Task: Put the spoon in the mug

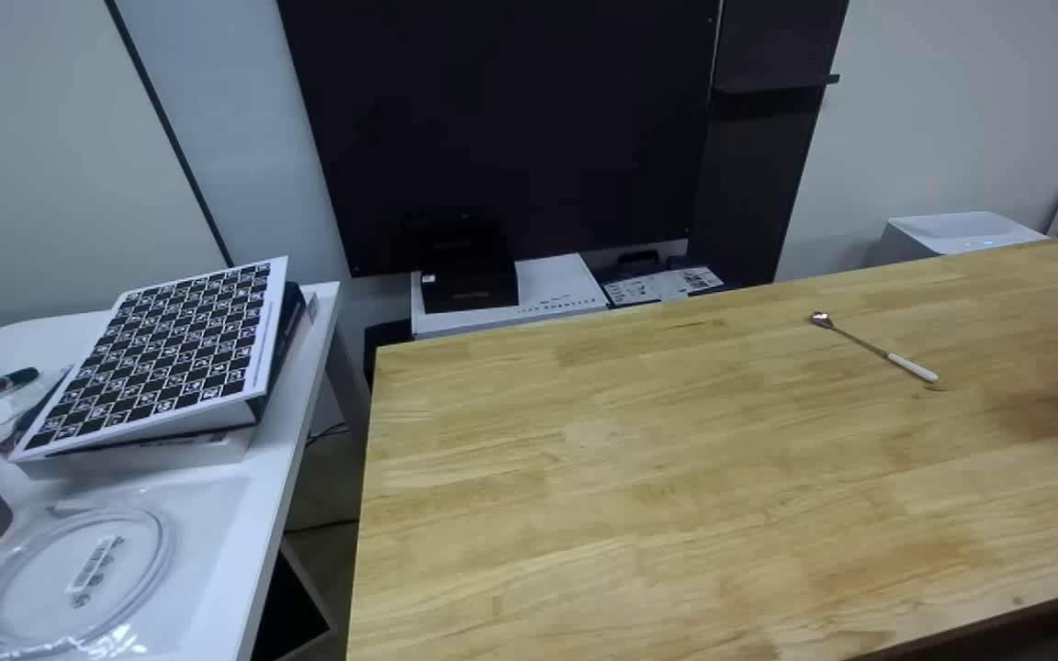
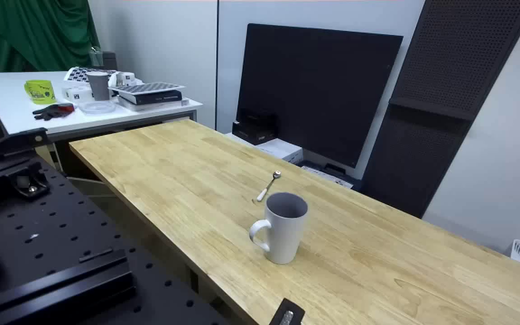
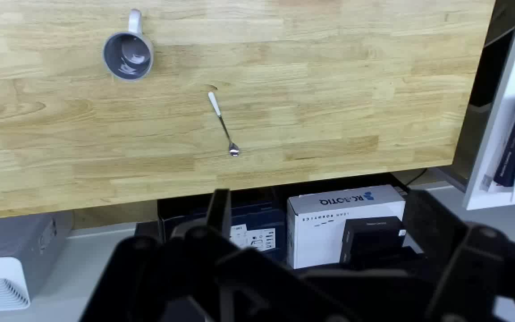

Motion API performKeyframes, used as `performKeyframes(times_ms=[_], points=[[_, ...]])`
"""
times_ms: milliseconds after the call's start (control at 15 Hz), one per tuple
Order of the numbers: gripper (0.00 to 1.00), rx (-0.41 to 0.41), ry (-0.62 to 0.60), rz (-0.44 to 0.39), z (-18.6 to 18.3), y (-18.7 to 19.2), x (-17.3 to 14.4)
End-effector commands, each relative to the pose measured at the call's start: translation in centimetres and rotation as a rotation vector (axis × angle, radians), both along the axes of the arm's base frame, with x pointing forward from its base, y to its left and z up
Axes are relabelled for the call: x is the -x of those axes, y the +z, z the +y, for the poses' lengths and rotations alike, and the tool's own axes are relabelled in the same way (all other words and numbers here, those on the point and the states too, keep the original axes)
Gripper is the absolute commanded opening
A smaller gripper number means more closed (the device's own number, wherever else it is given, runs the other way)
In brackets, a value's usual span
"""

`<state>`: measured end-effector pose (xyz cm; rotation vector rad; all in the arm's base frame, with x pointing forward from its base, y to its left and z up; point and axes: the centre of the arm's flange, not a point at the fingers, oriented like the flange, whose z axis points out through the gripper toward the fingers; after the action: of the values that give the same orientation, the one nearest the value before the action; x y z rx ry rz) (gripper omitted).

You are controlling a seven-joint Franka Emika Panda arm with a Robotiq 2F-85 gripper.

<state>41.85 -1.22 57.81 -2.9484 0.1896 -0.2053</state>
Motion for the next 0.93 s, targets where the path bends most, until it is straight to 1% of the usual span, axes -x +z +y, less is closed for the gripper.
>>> performKeyframes(times_ms=[0,533,600,733,867], points=[[1.00,0.000,0.000,-0.002,0.0,0.0,0.0],[1.00,0.000,0.000,-0.003,0.0,0.1,0.0],[1.00,0.010,-0.010,-0.007,-0.2,-0.2,-0.3],[1.00,0.020,-0.042,0.000,-0.8,-1.2,-1.8],[1.00,0.029,-0.076,-0.011,-1.1,-2.3,-3.6]])
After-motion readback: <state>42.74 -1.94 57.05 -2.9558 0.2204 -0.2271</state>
